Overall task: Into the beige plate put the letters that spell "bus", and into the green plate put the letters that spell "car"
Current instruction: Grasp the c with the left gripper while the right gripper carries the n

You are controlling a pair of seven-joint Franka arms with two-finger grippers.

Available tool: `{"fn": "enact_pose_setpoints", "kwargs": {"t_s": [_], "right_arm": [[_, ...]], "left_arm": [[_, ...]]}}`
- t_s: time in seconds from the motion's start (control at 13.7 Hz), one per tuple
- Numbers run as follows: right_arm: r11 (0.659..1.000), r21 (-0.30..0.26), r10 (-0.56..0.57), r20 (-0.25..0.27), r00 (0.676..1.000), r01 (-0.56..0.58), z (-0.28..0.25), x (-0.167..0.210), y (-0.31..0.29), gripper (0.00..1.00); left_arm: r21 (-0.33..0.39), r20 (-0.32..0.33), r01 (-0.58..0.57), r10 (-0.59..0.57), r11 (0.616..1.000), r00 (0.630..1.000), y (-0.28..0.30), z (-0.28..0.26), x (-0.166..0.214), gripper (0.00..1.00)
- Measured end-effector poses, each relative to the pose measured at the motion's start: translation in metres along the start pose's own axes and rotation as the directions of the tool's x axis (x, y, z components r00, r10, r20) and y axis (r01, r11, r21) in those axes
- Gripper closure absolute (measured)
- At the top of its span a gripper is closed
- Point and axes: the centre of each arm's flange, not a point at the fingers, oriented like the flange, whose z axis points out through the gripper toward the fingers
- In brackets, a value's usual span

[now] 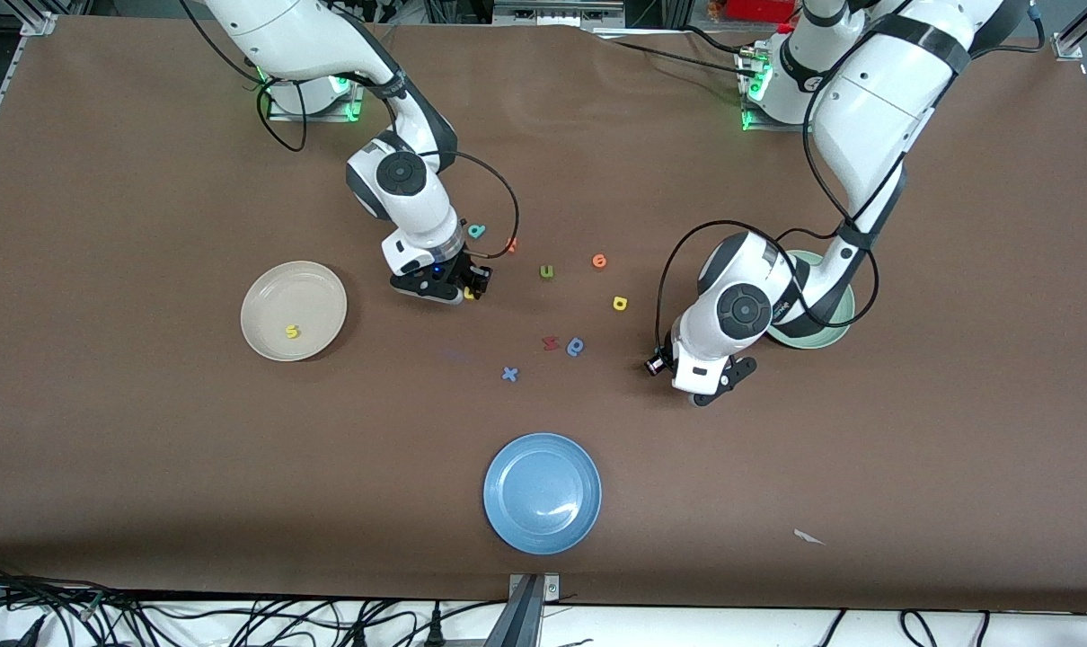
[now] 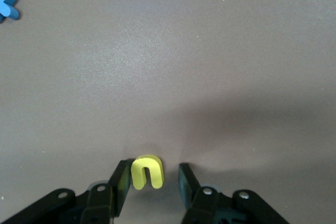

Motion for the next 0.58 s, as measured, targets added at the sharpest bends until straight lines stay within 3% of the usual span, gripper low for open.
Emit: {"fn": "enact_pose_setpoints", "kwargs": {"t_s": [0.15, 0.44, 0.58], "right_arm": [[1.0, 0.0, 0.0, 0.0, 1.0, 0.0, -0.0002, 0.0002, 0.0, 0.7], [1.0, 0.004, -0.001, -0.005, 1.0, 0.001, -0.0029, 0.0012, -0.0013, 0.74], [1.0, -0.022, -0.013, -0.009, 1.0, 0.013, -0.0041, 0.008, 0.004, 0.74]], "left_arm": [[0.0, 0.0, 0.01, -0.01, 1.0, 1.0, 0.0001, 0.0001, -0.0003, 0.43], [0.002, 0.001, 0.013, -0.013, 1.0, 1.0, 0.0034, 0.0018, -0.0062, 0.44], [0.003, 0.002, 0.014, -0.014, 1.0, 1.0, 0.0037, 0.0024, -0.0069, 0.46]]}}
